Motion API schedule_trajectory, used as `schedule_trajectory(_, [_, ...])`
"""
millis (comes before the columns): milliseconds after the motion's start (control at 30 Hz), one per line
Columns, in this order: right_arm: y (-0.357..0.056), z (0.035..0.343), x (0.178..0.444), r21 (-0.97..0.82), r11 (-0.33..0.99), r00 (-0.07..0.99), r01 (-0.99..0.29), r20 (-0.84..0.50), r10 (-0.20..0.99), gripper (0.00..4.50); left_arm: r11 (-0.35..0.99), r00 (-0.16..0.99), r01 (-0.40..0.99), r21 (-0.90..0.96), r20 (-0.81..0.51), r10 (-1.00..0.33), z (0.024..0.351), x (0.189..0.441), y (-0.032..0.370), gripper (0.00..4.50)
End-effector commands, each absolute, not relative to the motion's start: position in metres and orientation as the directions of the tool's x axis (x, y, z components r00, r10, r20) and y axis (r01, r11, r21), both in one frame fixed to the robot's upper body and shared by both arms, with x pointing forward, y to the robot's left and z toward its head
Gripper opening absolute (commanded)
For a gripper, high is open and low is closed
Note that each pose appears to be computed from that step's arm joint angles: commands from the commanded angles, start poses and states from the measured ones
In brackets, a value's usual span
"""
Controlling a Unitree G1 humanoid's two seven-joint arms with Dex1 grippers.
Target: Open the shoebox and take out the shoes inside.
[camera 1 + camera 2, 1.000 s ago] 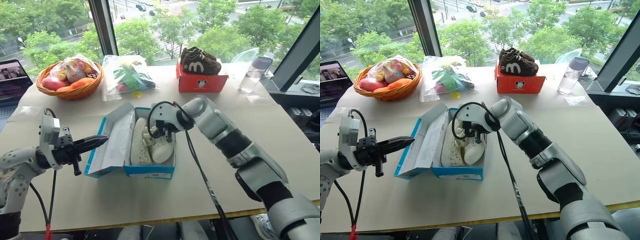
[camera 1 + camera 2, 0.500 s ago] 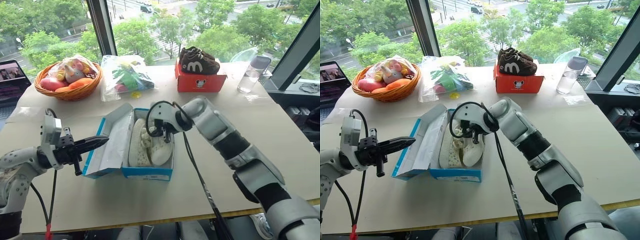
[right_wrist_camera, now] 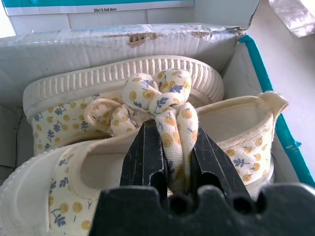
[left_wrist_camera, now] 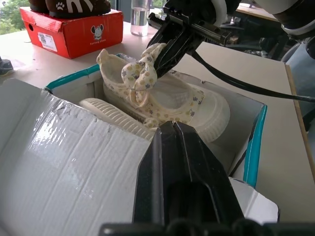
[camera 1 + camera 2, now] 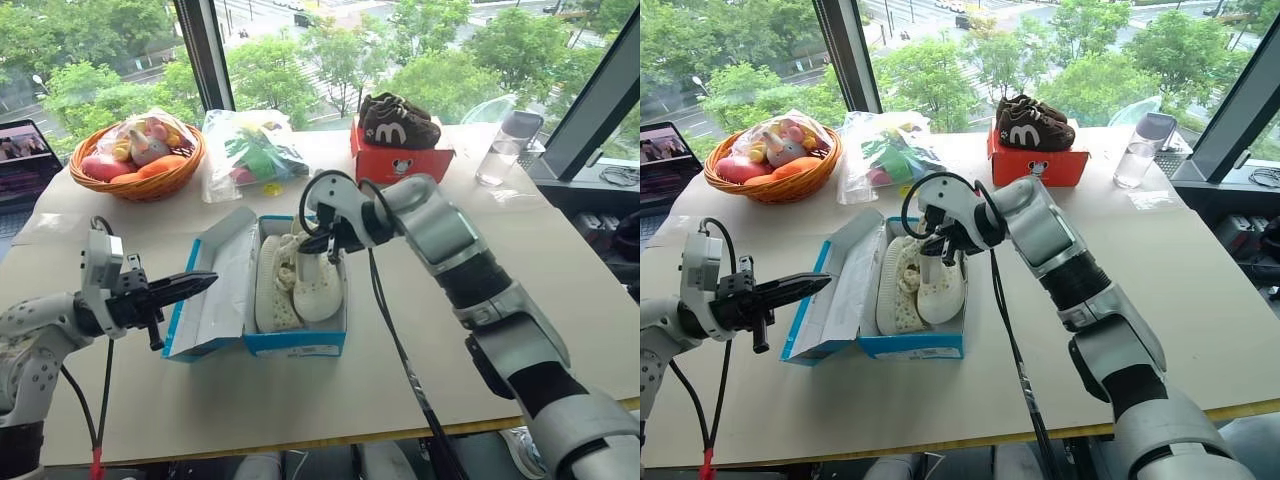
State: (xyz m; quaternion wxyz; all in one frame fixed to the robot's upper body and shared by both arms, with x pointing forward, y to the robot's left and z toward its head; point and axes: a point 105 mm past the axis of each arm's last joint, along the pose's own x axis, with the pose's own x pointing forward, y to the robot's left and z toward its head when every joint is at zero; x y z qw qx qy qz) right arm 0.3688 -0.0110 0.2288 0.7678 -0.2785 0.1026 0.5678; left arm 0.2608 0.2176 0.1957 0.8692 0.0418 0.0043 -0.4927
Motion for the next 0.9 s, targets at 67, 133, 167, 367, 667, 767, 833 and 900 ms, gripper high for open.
schedule_trajectory(67, [-0.01, 0.289, 0.356, -0.395, 0.219, 0.356, -0.892, -0.315, 0.88, 0.06, 0.49, 0.496, 0.865, 0.114, -0.03, -0.868, 0.205, 0.26, 0.215, 0.0])
schedule_trajectory(133, [-0.012, 0.293, 0.352, -0.394, 0.219, 0.352, -0.892, -0.304, 0.885, 0.06, 0.487, 0.493, 0.866, 0.116, -0.026, -0.87, 0.208, 0.26, 0.215, 0.0])
schedule_trajectory(167, [-0.013, 0.293, 0.351, -0.393, 0.221, 0.352, -0.893, -0.303, 0.885, 0.06, 0.485, 0.491, 0.867, 0.117, -0.023, -0.871, 0.209, 0.26, 0.215, 0.0])
schedule_trajectory(367, [-0.024, 0.284, 0.35, -0.331, 0.268, 0.37, -0.905, -0.3, 0.879, 0.06, 0.484, 0.488, 0.867, 0.122, 0.0, -0.873, 0.215, 0.259, 0.215, 0.0])
schedule_trajectory(667, [-0.03, 0.298, 0.356, -0.076, 0.362, 0.37, -0.929, -0.152, 0.916, 0.06, 0.489, 0.494, 0.864, 0.122, -0.006, -0.87, 0.214, 0.26, 0.216, 0.0])
schedule_trajectory(767, [-0.032, 0.311, 0.358, 0.009, 0.372, 0.37, -0.928, -0.077, 0.926, 0.06, 0.49, 0.494, 0.863, 0.123, -0.007, -0.869, 0.214, 0.26, 0.217, 0.0])
schedule_trajectory(833, [-0.033, 0.315, 0.356, 0.035, 0.359, 0.357, -0.932, -0.054, 0.932, 0.06, 0.491, 0.495, 0.862, 0.124, -0.008, -0.869, 0.214, 0.26, 0.217, 0.0])
schedule_trajectory(900, [-0.033, 0.314, 0.356, 0.029, 0.359, 0.357, -0.933, -0.059, 0.932, 0.06, 0.49, 0.495, 0.863, 0.123, -0.009, -0.869, 0.214, 0.26, 0.217, 0.0])
